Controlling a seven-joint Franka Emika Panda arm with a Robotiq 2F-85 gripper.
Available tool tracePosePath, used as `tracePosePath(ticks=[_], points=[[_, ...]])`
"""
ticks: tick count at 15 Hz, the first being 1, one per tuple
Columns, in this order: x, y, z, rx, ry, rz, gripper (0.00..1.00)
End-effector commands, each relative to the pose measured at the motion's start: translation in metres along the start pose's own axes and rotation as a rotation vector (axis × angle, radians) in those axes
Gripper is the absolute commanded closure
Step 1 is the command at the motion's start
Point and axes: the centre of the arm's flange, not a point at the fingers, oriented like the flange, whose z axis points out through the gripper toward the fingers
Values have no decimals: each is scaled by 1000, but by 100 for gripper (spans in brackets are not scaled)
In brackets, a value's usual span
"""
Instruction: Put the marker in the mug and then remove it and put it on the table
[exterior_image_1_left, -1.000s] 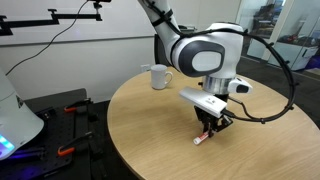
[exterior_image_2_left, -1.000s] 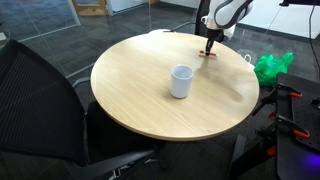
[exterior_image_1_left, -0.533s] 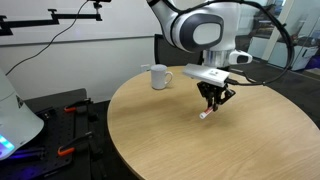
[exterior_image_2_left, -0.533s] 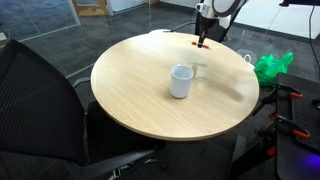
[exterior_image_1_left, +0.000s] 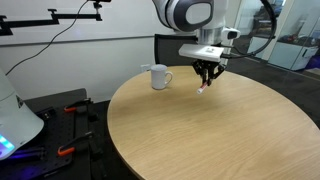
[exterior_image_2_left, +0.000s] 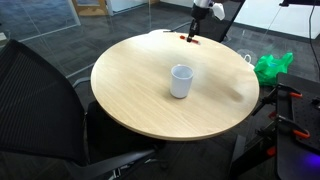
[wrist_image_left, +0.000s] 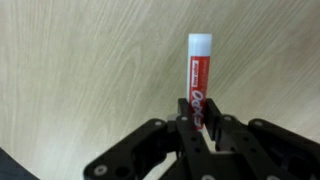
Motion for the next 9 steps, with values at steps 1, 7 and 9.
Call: tracePosePath(ticks=[1,7,9], points=[[4,-6,-3,14,13,-24,81],[12,-11,0,98,114,-69,95],[20,-16,5,159,214,-107,95]])
